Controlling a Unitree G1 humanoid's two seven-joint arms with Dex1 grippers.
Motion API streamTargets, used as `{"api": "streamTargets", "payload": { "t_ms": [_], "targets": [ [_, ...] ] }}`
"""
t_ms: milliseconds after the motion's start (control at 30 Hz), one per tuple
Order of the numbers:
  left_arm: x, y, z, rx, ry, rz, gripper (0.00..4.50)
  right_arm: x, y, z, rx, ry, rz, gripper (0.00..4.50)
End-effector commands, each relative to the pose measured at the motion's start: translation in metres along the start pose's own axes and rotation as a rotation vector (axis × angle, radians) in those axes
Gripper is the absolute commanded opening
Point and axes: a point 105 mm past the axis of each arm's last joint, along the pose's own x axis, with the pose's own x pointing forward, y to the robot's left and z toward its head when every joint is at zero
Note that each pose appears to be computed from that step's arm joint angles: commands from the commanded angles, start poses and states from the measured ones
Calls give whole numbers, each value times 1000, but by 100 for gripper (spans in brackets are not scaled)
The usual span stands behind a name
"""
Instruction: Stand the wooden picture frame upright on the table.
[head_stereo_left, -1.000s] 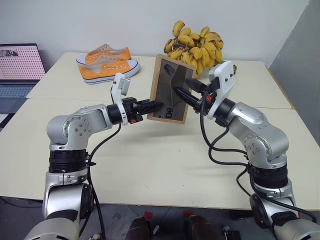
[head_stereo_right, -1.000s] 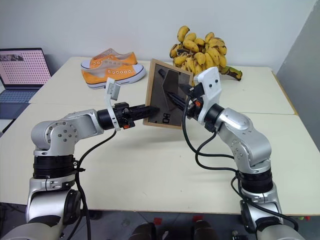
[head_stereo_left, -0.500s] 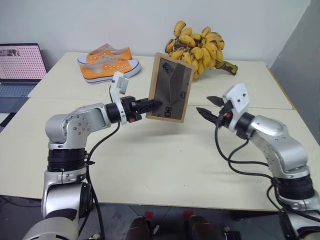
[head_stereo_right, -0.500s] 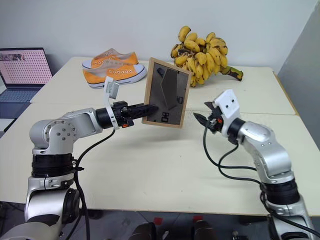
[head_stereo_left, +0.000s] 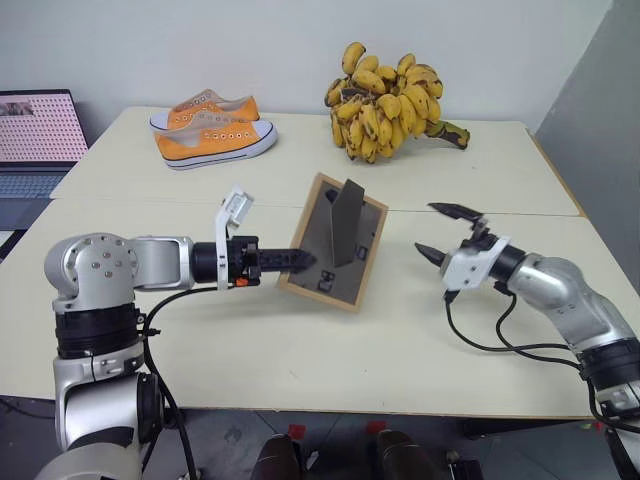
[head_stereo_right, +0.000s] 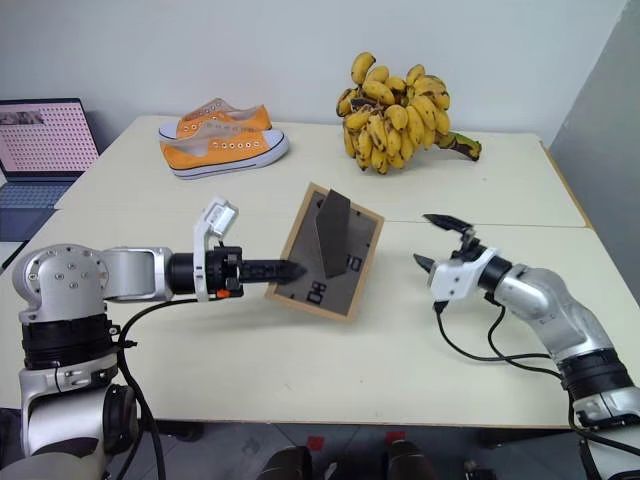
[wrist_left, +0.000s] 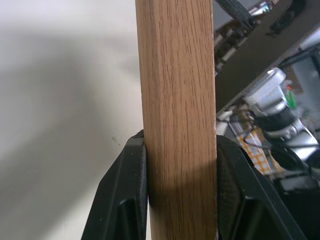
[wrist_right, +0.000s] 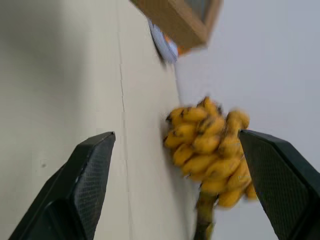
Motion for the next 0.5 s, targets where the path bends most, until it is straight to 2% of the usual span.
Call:
{"api": "streamTargets", "payload": {
  "t_ms": [33, 500],
  "targets": [
    [-3, -20, 8, 60, -19, -53, 132, 16, -5, 22, -169, -147, -126, 413],
    [-4, -20, 17, 23, -51, -27, 132, 36, -23, 12, -276, -163, -283, 413]
  ]
}}
